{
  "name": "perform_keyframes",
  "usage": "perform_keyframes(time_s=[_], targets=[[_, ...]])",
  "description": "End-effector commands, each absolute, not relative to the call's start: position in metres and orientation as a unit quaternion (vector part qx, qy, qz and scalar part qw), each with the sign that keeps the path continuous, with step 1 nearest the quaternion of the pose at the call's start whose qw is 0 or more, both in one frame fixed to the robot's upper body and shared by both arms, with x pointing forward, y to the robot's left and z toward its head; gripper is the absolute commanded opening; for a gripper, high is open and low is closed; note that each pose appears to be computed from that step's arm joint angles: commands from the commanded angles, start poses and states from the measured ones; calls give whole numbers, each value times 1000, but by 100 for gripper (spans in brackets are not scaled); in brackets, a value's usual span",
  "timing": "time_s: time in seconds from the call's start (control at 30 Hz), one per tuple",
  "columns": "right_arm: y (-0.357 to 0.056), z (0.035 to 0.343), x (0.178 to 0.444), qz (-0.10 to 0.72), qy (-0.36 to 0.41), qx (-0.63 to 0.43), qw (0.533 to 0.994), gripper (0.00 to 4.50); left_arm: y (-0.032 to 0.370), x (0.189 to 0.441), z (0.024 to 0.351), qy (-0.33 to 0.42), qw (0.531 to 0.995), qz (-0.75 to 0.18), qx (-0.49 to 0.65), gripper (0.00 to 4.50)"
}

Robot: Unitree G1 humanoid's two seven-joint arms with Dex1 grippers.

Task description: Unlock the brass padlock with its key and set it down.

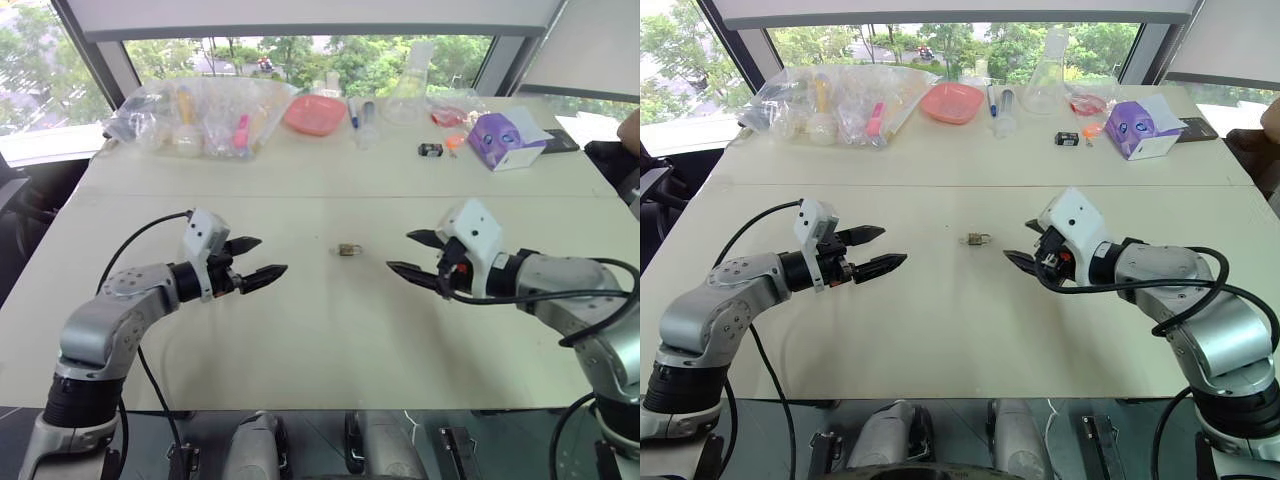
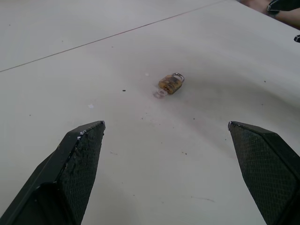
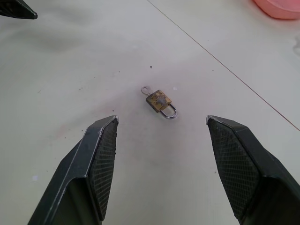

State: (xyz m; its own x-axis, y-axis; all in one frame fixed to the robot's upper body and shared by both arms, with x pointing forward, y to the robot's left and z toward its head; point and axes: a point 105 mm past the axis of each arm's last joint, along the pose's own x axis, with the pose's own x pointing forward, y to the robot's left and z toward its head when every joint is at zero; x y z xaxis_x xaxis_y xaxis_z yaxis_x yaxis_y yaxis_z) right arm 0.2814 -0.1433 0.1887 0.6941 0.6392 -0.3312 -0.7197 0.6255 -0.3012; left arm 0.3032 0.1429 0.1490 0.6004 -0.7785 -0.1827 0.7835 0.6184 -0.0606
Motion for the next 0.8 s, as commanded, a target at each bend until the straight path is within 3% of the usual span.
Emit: perform_keyframes(time_s=[0.03,0.57,0.8], targets=[[-143,197,282,379,76,-223,895,309,141,303,161,66,895,-440,22,437],[-145,198,284,379,75,-230,893,309,146,305,159,67,890,-451,18,437],[-144,184,303,387,121,-255,878,309,149,311,166,78,867,-487,72,437]])
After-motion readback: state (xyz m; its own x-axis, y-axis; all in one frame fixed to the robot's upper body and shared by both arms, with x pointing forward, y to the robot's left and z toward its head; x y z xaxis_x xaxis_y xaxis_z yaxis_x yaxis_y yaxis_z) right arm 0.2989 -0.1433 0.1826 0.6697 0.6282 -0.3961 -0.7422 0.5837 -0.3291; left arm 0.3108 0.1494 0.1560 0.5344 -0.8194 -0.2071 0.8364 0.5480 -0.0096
